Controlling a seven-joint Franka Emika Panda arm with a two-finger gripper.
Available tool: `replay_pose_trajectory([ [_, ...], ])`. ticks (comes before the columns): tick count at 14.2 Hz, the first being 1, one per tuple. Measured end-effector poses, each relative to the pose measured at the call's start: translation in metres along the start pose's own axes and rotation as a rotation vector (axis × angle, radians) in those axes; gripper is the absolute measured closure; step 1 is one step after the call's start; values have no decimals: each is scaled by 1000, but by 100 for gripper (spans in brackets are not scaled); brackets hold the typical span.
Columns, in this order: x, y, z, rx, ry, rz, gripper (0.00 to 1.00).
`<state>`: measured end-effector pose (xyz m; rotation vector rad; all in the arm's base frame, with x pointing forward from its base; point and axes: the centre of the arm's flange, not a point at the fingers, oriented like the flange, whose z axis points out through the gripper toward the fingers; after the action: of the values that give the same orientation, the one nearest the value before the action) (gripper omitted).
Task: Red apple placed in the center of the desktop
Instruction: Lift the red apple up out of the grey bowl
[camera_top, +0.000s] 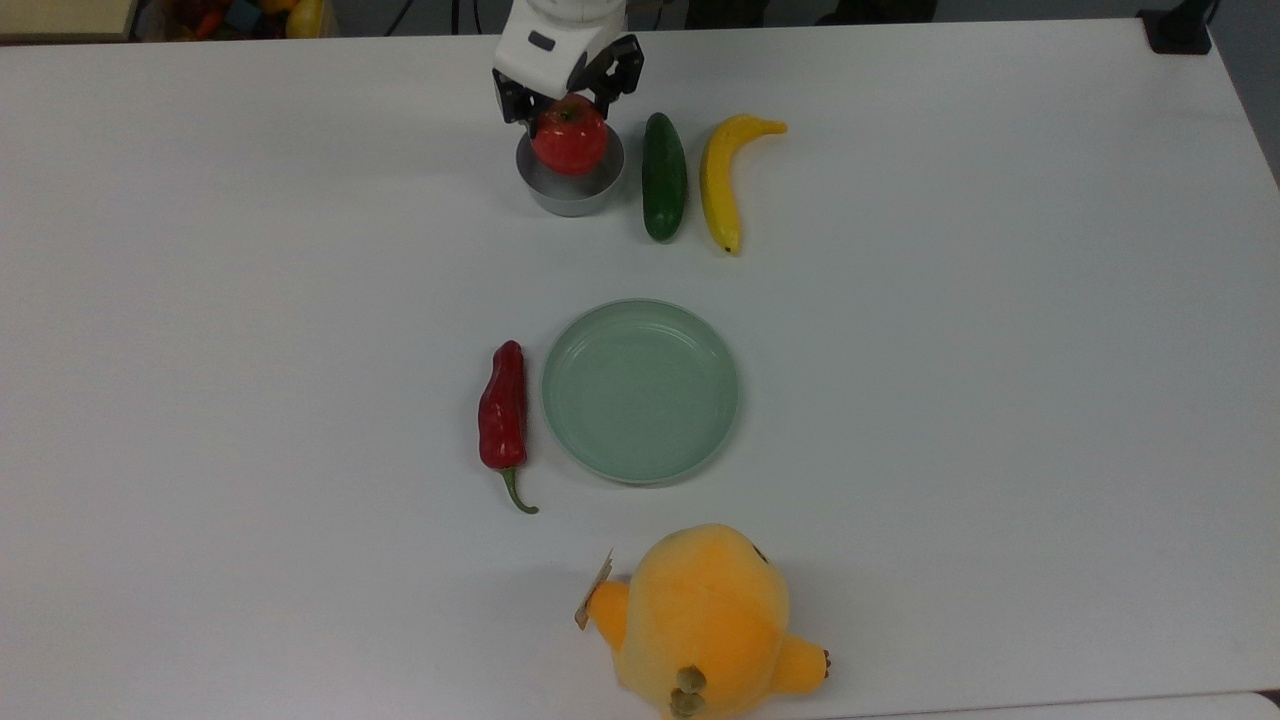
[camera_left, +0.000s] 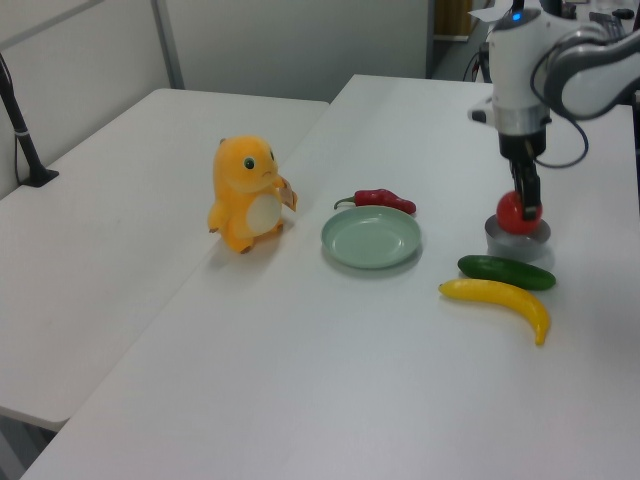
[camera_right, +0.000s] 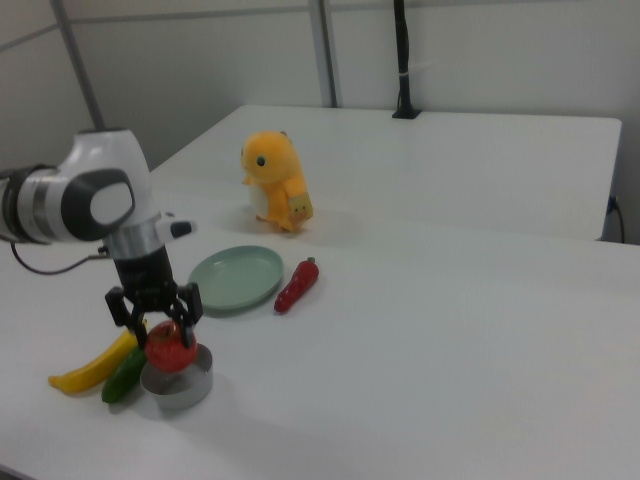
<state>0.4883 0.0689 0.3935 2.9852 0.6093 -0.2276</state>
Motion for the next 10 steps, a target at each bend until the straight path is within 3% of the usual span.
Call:
replay_pose_trajectory([
  [5, 6, 22, -98, 5, 50, 47, 23],
  [10, -5, 27, -191, 55, 91, 72, 23],
])
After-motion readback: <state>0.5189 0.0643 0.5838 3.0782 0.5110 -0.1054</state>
